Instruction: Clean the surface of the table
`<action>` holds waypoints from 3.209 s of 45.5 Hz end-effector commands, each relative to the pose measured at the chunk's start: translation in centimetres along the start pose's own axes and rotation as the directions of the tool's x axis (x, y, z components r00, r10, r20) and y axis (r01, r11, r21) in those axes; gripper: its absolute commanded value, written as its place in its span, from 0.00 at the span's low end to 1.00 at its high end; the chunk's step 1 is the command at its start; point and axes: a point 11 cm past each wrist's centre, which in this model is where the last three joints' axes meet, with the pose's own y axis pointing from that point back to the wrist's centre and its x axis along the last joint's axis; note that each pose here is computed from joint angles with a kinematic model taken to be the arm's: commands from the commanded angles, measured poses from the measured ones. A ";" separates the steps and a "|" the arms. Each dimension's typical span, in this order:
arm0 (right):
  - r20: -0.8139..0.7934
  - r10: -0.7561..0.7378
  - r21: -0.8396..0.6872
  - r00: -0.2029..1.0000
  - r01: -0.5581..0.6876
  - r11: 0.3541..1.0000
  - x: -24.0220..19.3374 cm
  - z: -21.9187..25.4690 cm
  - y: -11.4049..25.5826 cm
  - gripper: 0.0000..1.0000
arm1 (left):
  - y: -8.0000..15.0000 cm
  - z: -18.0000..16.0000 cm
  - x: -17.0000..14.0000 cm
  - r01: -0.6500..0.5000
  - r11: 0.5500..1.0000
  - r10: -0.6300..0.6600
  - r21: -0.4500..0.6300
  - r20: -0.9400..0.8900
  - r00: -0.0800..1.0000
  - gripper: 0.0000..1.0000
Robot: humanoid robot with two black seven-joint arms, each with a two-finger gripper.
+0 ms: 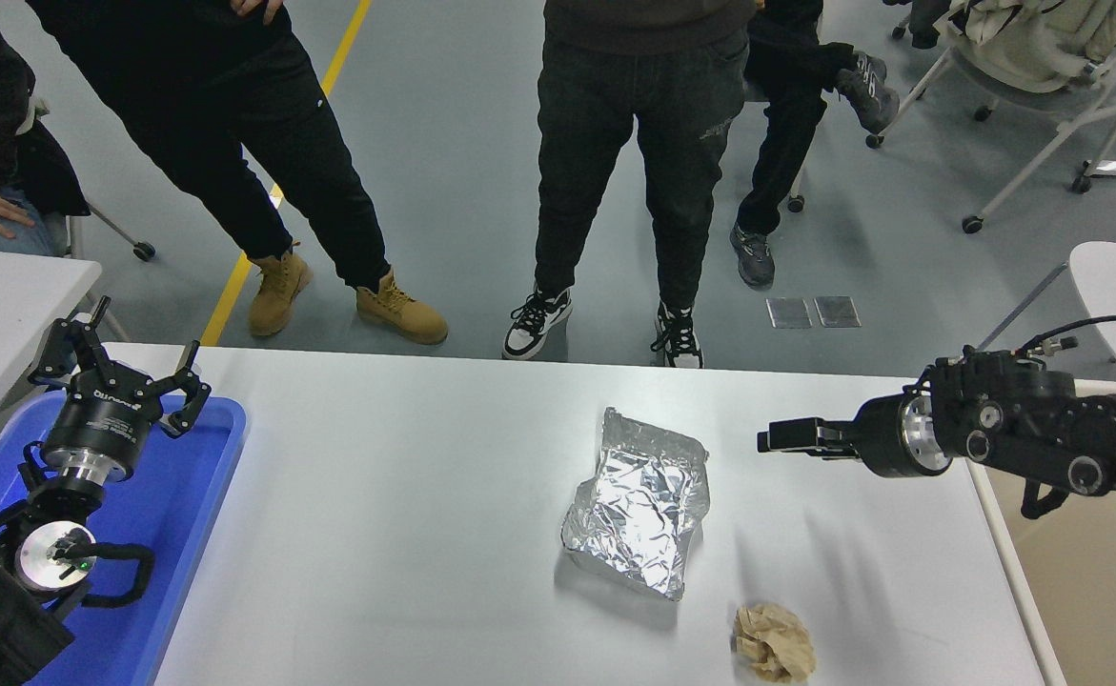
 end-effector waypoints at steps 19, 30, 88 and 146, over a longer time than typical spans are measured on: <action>0.097 -0.090 0.194 0.991 0.070 0.979 -4.6 -6.2 0.5 0.98 | 0.0 -0.1 0.0 0.000 1.000 0.000 0.001 -0.001 1.000 1.00; 0.068 0.000 0.165 0.998 -0.012 0.986 -4.2 -5.8 -1.2 0.97 | 0.0 0.0 0.0 0.000 1.000 0.000 0.000 0.000 1.000 1.00; 0.013 -0.006 0.071 1.000 0.005 0.997 -8.0 -4.4 -7.5 0.91 | 0.0 0.0 0.0 0.000 1.000 0.000 0.000 0.000 1.000 1.00; -0.109 -0.034 0.011 0.993 0.036 0.999 -8.7 -3.9 -9.2 0.00 | 0.0 0.0 0.0 0.000 1.000 0.000 0.000 0.000 1.000 1.00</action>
